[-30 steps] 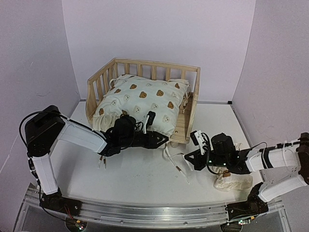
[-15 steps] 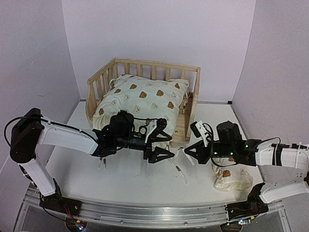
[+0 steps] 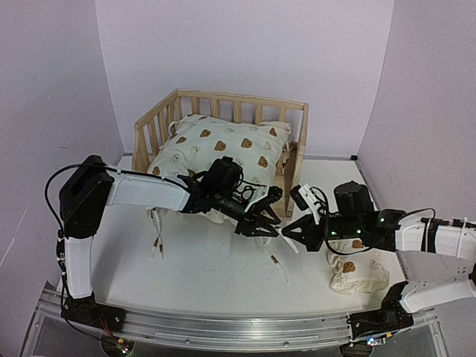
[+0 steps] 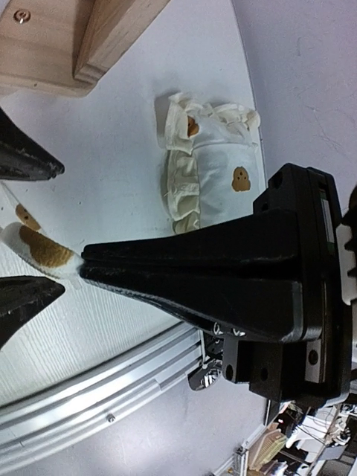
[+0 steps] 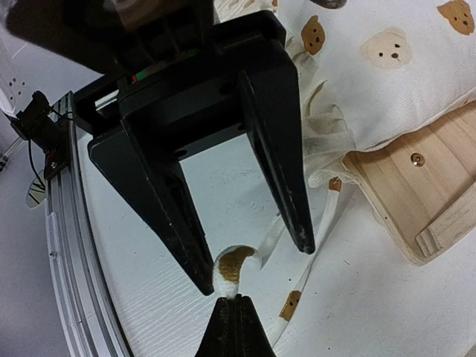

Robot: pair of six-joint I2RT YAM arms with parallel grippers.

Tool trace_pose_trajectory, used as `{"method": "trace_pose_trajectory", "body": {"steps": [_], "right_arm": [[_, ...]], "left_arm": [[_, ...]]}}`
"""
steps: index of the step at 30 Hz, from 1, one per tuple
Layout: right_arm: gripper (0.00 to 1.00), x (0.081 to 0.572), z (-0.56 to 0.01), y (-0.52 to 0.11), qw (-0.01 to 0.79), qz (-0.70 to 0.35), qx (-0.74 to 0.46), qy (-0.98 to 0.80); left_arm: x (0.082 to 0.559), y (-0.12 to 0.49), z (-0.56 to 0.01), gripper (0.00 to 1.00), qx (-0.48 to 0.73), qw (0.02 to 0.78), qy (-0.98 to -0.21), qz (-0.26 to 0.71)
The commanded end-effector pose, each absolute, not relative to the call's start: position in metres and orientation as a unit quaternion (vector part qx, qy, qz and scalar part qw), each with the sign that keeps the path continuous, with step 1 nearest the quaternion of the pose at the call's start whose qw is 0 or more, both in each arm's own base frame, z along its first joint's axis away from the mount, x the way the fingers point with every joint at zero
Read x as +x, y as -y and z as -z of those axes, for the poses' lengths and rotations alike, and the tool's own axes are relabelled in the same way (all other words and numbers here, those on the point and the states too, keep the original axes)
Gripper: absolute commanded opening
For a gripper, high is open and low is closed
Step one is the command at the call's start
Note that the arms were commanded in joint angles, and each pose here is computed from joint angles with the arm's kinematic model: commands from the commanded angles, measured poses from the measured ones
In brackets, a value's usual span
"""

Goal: Set up the pet bed

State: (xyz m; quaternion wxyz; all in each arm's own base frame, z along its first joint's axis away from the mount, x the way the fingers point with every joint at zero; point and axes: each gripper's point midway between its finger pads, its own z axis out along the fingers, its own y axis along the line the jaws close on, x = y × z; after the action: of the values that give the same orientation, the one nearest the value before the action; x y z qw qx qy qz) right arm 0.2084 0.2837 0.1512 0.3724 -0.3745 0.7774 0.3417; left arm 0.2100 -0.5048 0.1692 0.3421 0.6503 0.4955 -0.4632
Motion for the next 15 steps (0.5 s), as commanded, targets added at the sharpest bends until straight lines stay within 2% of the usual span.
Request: {"method": "trace_pose_trajectory", "body": {"steps": [1, 7, 9, 11, 12, 13, 15], "right_arm": [[0.0, 0.214, -0.178, -0.29, 0.402, -0.351, -0.386, -0.752], [0.0, 0.221, -0.176, -0.289, 0.404, -0.341, -0.375, -0.761], [0.03, 0.246, -0.175, -0.27, 0.429, -0.297, -0.317, -0.792], [0.42, 0.278, -0.182, -0.231, 0.46, -0.272, -0.226, -0.815], [0.57, 0.288, -0.19, -0.211, 0.47, -0.281, -0.185, -0.816], [0.66, 0.301, -0.193, -0.191, 0.477, -0.288, -0.149, -0.817], [0.73, 0.322, -0.197, -0.163, 0.484, -0.29, -0.101, -0.82]], "left_arm": [[0.199, 0.509, -0.185, 0.37, 0.662, 0.328, -0.466, 0.487], [0.2, 0.508, -0.187, 0.05, 0.658, 0.329, -0.47, 0.488], [0.214, 0.514, -0.193, 0.0, 0.639, 0.349, -0.499, 0.47], [0.25, 0.517, -0.207, 0.0, 0.588, 0.387, -0.558, 0.44], [0.268, 0.515, -0.216, 0.0, 0.559, 0.404, -0.58, 0.434], [0.285, 0.511, -0.223, 0.0, 0.527, 0.419, -0.605, 0.426], [0.313, 0.504, -0.236, 0.0, 0.48, 0.448, -0.638, 0.403]]}}
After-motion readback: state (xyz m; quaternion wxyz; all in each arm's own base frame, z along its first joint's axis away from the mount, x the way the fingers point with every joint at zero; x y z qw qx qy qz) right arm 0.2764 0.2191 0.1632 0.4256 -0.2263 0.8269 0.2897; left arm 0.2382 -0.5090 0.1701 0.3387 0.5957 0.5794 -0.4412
